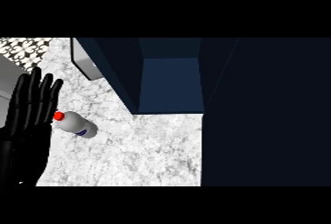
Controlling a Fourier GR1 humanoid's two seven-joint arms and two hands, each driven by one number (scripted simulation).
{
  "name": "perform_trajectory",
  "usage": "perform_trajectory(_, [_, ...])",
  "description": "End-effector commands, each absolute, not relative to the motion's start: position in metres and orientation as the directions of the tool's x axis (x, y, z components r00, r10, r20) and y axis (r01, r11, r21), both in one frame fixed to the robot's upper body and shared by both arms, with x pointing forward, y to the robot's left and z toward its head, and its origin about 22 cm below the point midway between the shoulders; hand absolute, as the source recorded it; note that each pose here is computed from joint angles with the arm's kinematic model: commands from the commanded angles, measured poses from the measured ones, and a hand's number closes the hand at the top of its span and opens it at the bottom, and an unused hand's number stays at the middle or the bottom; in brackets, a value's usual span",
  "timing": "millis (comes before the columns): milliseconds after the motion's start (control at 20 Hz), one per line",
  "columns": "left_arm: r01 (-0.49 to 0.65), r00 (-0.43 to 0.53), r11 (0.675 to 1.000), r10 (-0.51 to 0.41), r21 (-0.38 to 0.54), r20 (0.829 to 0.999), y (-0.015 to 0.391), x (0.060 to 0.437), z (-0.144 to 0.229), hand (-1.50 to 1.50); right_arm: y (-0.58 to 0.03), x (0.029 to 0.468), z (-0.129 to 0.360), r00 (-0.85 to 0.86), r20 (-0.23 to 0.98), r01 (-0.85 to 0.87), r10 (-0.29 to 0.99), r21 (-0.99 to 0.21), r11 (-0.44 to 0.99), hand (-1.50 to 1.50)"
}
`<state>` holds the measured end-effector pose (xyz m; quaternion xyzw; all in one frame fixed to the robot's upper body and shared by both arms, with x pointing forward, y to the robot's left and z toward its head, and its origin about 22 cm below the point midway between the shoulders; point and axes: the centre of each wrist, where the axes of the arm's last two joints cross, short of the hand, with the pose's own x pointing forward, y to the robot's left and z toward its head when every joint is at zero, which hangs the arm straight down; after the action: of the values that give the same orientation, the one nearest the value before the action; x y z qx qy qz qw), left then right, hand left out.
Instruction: Pick up the bottled water, place it into the cabinet and close the cabinet
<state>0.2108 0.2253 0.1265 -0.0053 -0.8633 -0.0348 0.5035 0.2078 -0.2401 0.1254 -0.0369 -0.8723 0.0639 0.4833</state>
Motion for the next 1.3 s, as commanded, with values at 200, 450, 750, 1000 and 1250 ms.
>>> perform_trajectory(200, [-0.25, -0.489, 0.966, -0.18, 0.06, 0.854, 0.265, 0.209, 0.125, -1.5, -0.227, 0.182, 0.135, -0.503, 0.861, -0.072, 0.071, -0.124, 0.99, -1.5])
perform_trajectory(450, [-0.397, -0.385, 0.896, 0.037, -0.202, 0.922, 0.265, 0.208, 0.133, -1.5, -0.214, 0.164, 0.123, -0.413, 0.905, -0.296, -0.104, -0.025, 0.955, -1.5])
perform_trajectory(750, [-0.412, -0.392, 0.893, 0.008, -0.183, 0.92, 0.264, 0.157, 0.155, -1.5, -0.203, 0.13, 0.154, -0.415, 0.899, -0.31, -0.138, 0.003, 0.951, -1.5])
perform_trajectory(1000, [-0.427, -0.386, 0.887, -0.006, -0.173, 0.922, 0.253, 0.137, 0.185, -1.5, -0.189, 0.11, 0.17, -0.43, 0.897, -0.275, -0.101, -0.023, 0.961, -1.5])
perform_trajectory(1250, [-0.435, -0.37, 0.882, 0.005, -0.178, 0.929, 0.254, 0.135, 0.203, -1.5, -0.178, 0.109, 0.17, -0.414, 0.904, -0.294, -0.108, -0.02, 0.956, -1.5])
